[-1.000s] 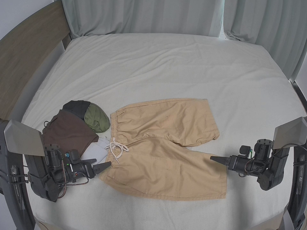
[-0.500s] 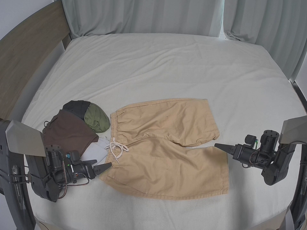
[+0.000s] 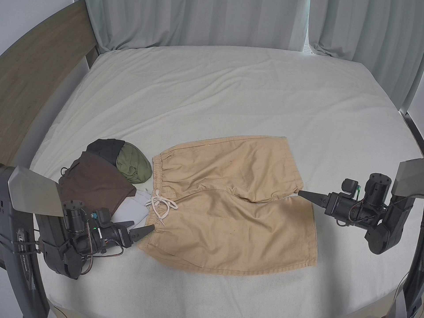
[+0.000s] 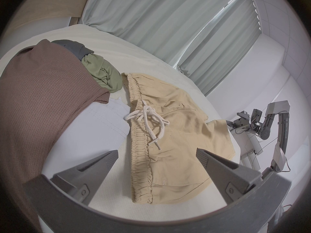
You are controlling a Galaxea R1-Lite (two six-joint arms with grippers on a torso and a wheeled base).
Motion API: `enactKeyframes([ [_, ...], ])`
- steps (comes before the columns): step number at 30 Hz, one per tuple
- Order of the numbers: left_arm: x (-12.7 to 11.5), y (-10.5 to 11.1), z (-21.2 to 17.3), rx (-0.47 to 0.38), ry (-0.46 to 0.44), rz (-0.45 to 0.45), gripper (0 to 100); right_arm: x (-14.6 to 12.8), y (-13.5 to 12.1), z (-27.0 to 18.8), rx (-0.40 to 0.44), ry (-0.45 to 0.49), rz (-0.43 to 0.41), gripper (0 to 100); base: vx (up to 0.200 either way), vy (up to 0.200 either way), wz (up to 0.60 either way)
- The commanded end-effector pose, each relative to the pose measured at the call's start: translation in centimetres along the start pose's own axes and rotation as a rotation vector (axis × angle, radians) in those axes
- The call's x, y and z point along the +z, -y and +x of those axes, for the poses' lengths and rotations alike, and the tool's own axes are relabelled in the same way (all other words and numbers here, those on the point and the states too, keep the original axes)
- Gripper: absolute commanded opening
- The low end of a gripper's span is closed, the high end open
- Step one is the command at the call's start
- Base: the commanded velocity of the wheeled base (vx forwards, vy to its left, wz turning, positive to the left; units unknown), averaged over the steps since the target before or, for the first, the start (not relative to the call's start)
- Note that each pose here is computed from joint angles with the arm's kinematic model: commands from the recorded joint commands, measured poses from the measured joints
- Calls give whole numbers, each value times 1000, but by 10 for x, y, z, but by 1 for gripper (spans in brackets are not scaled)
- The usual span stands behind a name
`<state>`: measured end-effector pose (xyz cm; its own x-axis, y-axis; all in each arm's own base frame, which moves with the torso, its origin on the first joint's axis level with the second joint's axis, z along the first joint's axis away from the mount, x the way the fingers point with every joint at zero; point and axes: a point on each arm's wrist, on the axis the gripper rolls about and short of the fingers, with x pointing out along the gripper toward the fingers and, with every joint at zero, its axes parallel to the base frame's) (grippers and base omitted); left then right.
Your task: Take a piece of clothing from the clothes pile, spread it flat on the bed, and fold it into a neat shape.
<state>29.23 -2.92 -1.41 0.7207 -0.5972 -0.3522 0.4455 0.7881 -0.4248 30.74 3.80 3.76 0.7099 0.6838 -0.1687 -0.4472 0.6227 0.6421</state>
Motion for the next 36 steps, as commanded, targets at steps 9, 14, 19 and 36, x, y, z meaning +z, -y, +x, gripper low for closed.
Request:
enactKeyframes([
  [9,-3,-1,2,2,-11,-5,100,-38,18,9,-34,-127,63,100,0,0,0],
  [14,-4,-1,1,3,-13,-7,100,-46,29,11,-58,-144,77,100,0,0,0],
  [19,-4,-1,1,4,-13,-7,100,-46,34,12,-71,-140,82,100,0,0,0],
  [36,-6,-1,3,4,-19,-9,100,-43,49,25,-67,-113,72,100,0,0,0],
])
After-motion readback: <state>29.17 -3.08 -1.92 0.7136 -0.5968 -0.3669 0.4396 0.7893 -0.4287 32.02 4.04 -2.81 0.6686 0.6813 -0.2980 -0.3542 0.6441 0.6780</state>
